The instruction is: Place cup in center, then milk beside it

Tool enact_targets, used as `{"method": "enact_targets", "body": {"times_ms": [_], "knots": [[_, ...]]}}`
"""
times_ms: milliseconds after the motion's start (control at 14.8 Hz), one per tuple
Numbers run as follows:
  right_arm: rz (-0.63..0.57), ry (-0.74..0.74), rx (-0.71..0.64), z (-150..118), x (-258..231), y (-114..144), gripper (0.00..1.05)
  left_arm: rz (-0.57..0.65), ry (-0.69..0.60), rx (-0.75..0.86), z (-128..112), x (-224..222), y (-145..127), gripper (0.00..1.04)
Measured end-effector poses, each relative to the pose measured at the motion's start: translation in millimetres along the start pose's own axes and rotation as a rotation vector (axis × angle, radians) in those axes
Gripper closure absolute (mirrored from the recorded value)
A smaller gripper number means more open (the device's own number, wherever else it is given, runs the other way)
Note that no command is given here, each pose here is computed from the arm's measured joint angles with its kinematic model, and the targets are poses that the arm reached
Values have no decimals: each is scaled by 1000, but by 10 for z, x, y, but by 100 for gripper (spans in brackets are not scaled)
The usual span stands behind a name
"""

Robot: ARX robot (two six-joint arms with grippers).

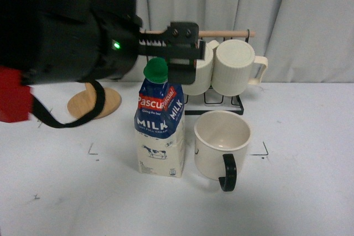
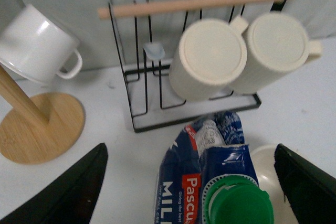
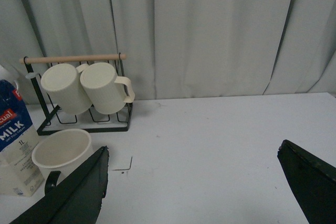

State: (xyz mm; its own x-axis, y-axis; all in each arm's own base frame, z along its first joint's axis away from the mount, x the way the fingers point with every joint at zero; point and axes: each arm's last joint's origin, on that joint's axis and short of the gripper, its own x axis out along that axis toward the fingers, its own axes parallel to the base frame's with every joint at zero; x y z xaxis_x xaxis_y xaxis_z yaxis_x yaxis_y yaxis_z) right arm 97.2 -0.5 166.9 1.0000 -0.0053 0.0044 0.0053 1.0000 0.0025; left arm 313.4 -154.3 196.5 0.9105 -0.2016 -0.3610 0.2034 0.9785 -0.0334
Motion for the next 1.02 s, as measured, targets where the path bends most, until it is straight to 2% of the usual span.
{"method": "enact_targets", "body": {"times_ms": [68, 203, 339, 407, 475, 678, 881, 1017], "knots": [[0, 0, 0, 0, 0, 0, 6, -15, -44, -28, 79, -141, 97, 5], [0, 0, 0, 0, 0, 0, 6, -45, -147, -92, 237, -561, 326, 7], [0, 0, 0, 0, 0, 0, 6, -48, -194, -112, 288, -1018, 573, 7], [0, 0, 0, 0, 0, 0, 6, 102, -353, -81, 151, -1551, 884, 19], [0, 0, 0, 0, 0, 0, 6, 188, -410, -66, 77, -1653, 946, 29], [0, 0, 0, 0, 0, 0, 6, 202, -346, -22, -350, -1686, 1021, 65], [0, 0, 0, 0, 0, 0, 6, 212, -384, -24, -528, -1811, 1071, 103], [0, 0, 0, 0, 0, 0, 6, 213, -358, -23, -685, -1850, 1167, 103]]}}
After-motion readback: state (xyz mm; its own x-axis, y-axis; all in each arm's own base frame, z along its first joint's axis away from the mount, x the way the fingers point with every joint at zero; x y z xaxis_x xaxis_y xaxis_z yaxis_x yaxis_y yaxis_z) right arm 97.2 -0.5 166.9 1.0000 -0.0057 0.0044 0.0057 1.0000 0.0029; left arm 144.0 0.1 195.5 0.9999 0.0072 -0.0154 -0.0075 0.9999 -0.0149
